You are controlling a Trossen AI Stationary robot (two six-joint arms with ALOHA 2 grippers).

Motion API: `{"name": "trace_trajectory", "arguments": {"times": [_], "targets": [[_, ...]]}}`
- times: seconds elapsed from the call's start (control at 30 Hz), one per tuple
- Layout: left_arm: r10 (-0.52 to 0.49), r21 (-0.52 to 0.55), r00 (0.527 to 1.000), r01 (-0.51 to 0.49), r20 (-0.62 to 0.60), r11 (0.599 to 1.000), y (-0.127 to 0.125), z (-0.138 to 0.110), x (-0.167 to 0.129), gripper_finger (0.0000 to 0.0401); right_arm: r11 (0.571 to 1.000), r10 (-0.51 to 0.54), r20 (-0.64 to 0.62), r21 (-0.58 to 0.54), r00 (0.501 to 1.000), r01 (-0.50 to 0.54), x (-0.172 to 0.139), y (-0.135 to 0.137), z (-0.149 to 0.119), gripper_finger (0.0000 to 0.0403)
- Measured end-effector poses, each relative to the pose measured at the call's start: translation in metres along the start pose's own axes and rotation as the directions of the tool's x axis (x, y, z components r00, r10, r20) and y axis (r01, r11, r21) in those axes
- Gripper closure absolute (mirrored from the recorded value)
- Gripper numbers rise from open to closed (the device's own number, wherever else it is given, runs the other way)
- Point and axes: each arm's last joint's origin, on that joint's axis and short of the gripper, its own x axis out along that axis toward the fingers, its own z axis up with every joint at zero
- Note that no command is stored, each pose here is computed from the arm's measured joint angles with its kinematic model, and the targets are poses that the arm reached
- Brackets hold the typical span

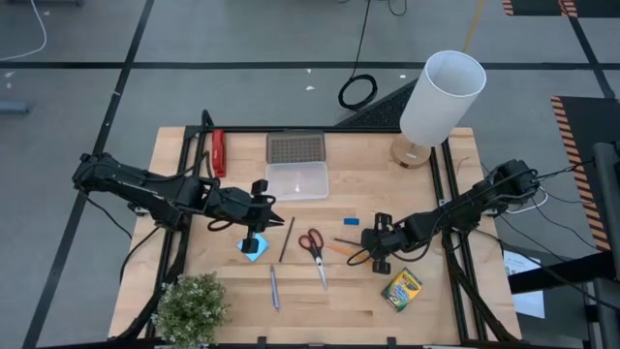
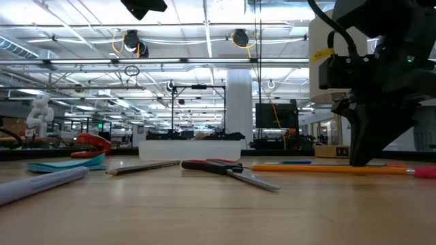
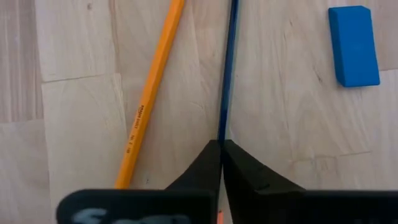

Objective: Pack school essentials
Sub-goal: Put the blue pencil into the black supply box

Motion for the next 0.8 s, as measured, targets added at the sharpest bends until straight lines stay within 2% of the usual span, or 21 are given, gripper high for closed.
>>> {"name": "trace_trajectory", "arguments": {"times": [0.27,0.43,0.6,0.8], "targets": [[0.000,0.000,1.000,0.000,0.000,1.000,0.000,0.000,0.000,0.0366,1.000,-0.002,-0.005,0.014,1.000,0.002,0.000,0.000,0.000,0.0339],[0.000,0.000,1.000,0.000,0.000,1.000,0.000,0.000,0.000,0.0366,1.000,-0.005,-0.010,0.020,1.000,0.005,0.000,0.000,-0.001,0.0322],[0.000,0.000,1.000,0.000,0.002,1.000,0.000,0.000,0.000,0.0366,0.999,-0.009,-0.040,0.041,0.999,0.011,0.001,-0.002,-0.004,0.0330],[0.000,0.003,1.000,0.000,0.030,1.000,0.000,0.003,0.000,0.0366,0.998,0.004,-0.058,0.070,0.998,0.000,0.006,-0.009,-0.013,0.0369]]}}
